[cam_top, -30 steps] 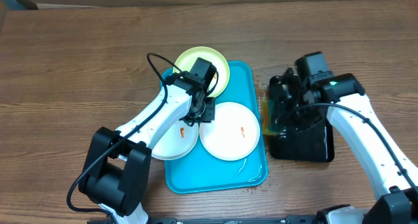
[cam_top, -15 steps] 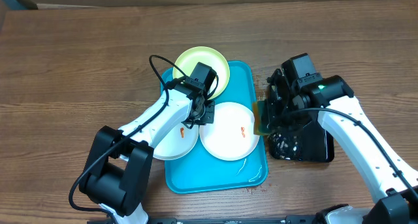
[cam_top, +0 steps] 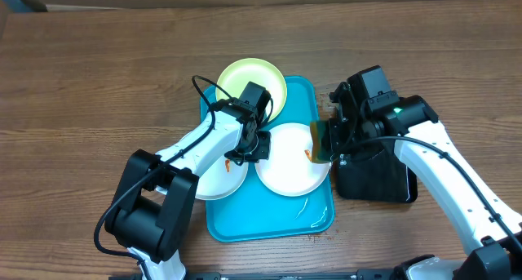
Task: Clean dirty plates on tray and stack at the side
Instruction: 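Lift the sponge with the right gripper and scrub the right white plate, then return the sponge to the black tray with the right gripper, then lift the right white plate with the left gripper and carry it left, then lower the white plate onto the pink plate at left, release, then grasp the remaining white plate's rim with left gripper, drag to tray center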
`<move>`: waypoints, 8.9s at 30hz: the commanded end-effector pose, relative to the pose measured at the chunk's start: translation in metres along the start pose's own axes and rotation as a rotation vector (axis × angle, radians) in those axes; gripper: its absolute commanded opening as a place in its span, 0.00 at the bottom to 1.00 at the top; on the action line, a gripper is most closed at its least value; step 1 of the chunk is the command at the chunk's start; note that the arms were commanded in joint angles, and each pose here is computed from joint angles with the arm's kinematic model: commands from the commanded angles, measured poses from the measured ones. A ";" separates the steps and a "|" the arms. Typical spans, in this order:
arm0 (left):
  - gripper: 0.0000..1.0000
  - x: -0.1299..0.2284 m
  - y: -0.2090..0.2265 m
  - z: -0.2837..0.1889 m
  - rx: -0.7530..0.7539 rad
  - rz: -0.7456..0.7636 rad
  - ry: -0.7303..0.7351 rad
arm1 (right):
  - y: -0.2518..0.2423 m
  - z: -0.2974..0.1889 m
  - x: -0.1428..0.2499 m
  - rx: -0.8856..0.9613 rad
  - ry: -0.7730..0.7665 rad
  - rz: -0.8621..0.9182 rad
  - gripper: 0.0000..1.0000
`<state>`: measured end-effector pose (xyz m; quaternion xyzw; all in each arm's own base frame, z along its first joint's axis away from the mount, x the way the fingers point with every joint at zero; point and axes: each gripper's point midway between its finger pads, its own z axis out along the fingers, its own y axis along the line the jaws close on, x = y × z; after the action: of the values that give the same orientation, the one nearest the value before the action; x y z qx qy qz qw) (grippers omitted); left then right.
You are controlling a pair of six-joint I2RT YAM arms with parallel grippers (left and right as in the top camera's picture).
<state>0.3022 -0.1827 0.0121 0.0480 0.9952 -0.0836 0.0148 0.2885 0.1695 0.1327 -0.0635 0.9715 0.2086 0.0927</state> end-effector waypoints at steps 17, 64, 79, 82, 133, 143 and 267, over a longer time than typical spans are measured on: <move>0.04 0.012 0.028 -0.002 -0.050 -0.110 0.101 | 0.035 0.119 0.017 0.086 0.113 0.067 0.04; 0.04 0.004 0.026 -0.001 -0.025 -0.085 0.077 | -0.135 0.001 0.013 0.455 -0.051 0.491 0.08; 0.06 -0.009 0.017 0.001 -0.002 -0.023 0.020 | -0.134 0.023 0.019 0.294 -0.020 0.426 0.27; 0.04 -0.008 0.014 0.002 0.002 0.010 0.022 | -0.123 0.011 0.009 0.259 -0.039 0.391 0.28; 0.04 -0.072 -0.219 -0.220 -0.744 0.615 -0.971 | -0.195 -0.097 0.017 0.175 -0.218 0.829 0.58; 0.04 -0.071 -0.220 -0.220 -0.743 0.615 -0.971 | -0.195 -0.097 0.017 0.175 -0.218 0.829 0.58; 0.04 0.052 0.105 -0.041 0.147 -0.129 0.070 | -0.155 -0.089 0.009 -0.001 -0.169 0.586 0.64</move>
<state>0.2561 -0.0344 0.0240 -0.0536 0.9884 -0.1384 -0.0326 0.2815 -0.0325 0.1344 0.3105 0.9293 0.1800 0.0871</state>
